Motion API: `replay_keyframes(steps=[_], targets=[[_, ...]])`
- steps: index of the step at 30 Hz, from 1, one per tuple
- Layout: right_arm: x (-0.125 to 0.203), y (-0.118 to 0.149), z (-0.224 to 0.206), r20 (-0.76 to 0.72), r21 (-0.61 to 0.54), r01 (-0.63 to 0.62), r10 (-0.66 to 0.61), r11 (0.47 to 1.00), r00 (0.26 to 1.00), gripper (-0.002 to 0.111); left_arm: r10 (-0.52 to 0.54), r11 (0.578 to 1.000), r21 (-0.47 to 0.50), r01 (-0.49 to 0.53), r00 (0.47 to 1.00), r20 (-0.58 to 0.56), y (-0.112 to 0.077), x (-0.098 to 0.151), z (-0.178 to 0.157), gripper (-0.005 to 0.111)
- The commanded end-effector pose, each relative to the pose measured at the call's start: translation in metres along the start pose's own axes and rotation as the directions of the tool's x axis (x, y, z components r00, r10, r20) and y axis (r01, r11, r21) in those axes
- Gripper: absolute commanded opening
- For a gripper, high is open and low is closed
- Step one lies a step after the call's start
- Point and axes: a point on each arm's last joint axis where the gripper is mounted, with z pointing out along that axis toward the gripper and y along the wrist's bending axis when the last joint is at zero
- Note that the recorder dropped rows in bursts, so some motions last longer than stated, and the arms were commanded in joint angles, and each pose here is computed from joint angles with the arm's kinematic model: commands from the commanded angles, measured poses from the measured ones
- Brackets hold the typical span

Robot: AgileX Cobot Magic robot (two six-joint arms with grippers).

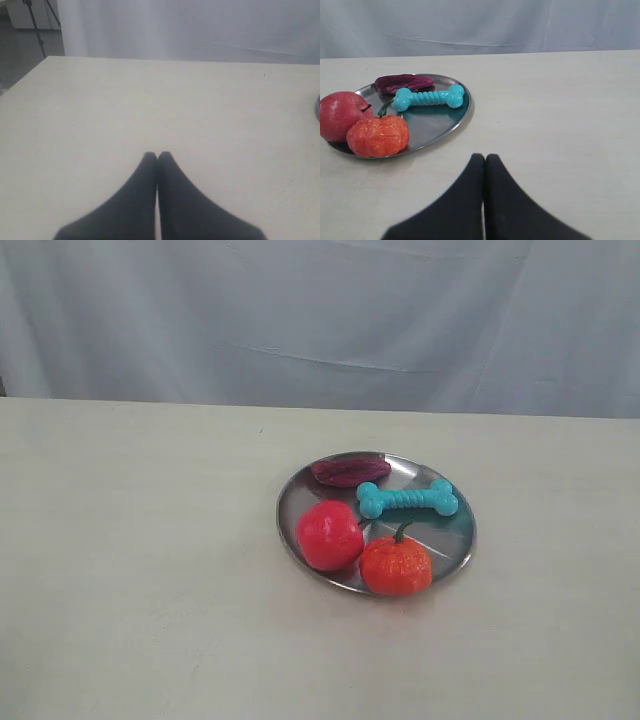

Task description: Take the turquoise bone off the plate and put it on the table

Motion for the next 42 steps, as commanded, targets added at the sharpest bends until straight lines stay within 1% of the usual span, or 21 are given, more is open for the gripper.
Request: replay_keyframes(steps=[1,15,17,19,22,26,29,32,34,35,36,38,39,40,42], targets=[[0.001,-0.001,0.0,-0.003,0.008,0.001,-0.001,1.0,1.0,-0.001,-0.005,1.0,-0.005,0.005,1.0,0.004,0.0,0.0,0.0,0.0],[0.001,-0.001,0.0,-0.003,0.008,0.001,-0.001,1.0,1.0,-0.001,-0.005,1.0,-0.005,0.005,1.0,0.004,0.0,0.0,0.0,0.0],[-0.001,-0.001,0.0,0.027,0.013,0.05,-0.05,0.999,0.998,-0.001,-0.005,1.0,-0.005,0.005,1.0,0.004,0.0,0.0,0.0,0.0],[-0.009,0.0,-0.001,0.112,0.013,0.1,-0.101,0.995,0.989,-0.001,-0.005,1.0,-0.005,0.005,1.0,0.004,0.0,0.0,0.0,0.0],[-0.023,0.005,-0.003,0.27,-0.018,0.118,-0.109,0.993,0.957,-0.001,-0.005,1.0,-0.005,0.005,1.0,0.004,0.0,0.0,0.0,0.0],[-0.042,0.012,-0.012,0.493,-0.056,0.16,-0.112,0.985,0.863,-0.001,-0.005,1.0,-0.005,0.005,1.0,0.004,0.0,0.0,0.0,0.0],[-0.051,0.015,-0.018,0.592,-0.076,0.173,-0.095,0.982,0.8,-0.001,-0.005,1.0,-0.005,0.005,1.0,0.004,0.0,0.0,0.0,0.0],[-0.057,0.017,-0.023,0.658,-0.093,0.18,-0.075,0.979,0.75,-0.001,-0.005,1.0,-0.005,0.005,1.0,0.004,0.0,0.0,0.0,0.0],[-0.062,0.019,-0.028,0.714,-0.122,0.171,-0.033,0.978,0.699,-0.001,-0.005,1.0,-0.005,0.005,1.0,0.004,0.0,0.0,0.0,0.0],[-0.067,0.018,-0.034,0.76,-0.166,0.124,0.047,0.978,0.648,-0.001,-0.005,1.0,-0.005,0.005,1.0,0.004,0.0,0.0,0.0,0.0],[-0.071,0.017,-0.038,0.775,-0.239,0.049,0.16,0.97,0.612,-0.001,-0.005,1.0,-0.005,0.005,1.0,0.004,0.0,0.0,0.0,0.0],[-0.076,0.014,-0.044,0.741,-0.43,-0.102,0.416,0.897,0.527,-0.001,-0.005,1.0,-0.005,0.005,1.0,0.004,0.0,0.0,0.0,0.0],[-0.077,0.013,-0.046,0.719,-0.488,-0.143,0.49,0.861,0.493,-0.001,-0.005,1.0,-0.005,0.005,1.0,0.004,0.0,0.0,0.0,0.0],[-0.08,0.012,-0.049,0.712,-0.522,-0.158,0.53,0.838,0.462,-0.001,-0.005,1.0,-0.005,0.005,1.0,0.004,0.0,0.0,0.0,0.0],[-0.085,0.011,-0.054,0.727,-0.534,-0.155,0.545,0.831,0.418,-0.001,-0.005,1.0,-0.005,0.005,1.0,0.004,0.0,0.0,0.0,0.0]])
